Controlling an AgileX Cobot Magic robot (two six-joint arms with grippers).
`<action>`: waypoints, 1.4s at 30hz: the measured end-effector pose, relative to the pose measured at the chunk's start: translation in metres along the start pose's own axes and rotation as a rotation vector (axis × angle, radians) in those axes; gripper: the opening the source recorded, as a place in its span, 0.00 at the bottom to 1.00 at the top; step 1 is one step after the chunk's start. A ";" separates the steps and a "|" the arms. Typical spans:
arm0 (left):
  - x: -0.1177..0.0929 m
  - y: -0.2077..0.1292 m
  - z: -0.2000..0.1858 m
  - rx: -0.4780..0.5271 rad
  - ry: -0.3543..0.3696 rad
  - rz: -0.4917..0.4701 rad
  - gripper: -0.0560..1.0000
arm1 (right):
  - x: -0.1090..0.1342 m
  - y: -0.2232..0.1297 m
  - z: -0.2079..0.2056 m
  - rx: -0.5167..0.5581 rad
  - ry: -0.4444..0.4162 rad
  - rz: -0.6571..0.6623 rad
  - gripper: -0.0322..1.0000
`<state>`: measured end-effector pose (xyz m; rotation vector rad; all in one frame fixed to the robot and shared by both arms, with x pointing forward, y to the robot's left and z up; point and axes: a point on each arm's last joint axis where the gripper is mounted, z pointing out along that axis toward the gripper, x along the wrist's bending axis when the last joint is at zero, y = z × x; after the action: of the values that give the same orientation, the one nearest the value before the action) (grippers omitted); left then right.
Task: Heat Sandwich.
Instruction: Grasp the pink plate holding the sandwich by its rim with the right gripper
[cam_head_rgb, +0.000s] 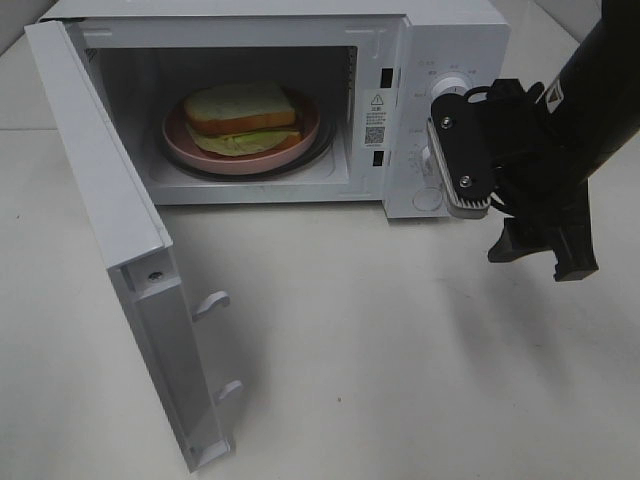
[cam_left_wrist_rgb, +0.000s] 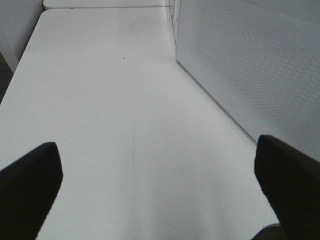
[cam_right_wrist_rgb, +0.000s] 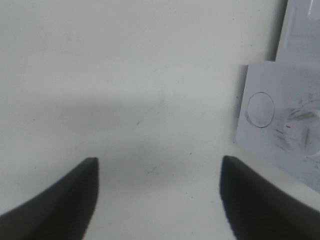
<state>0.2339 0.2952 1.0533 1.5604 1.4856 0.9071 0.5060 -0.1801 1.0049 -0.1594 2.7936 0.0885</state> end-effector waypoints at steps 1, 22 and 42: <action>0.000 0.000 0.000 0.000 0.000 0.000 0.99 | 0.000 0.000 0.000 0.000 0.000 0.036 0.81; 0.000 0.000 0.000 0.000 0.000 0.000 0.99 | -0.006 0.031 -0.010 -0.016 -0.082 -0.053 0.89; 0.000 0.000 0.000 0.000 0.000 0.000 0.99 | -0.044 0.094 0.010 -0.087 -0.131 -0.112 0.84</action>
<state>0.2339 0.2952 1.0533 1.5604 1.4856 0.9071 0.5394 -0.0820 1.0145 -0.3191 2.6453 0.1870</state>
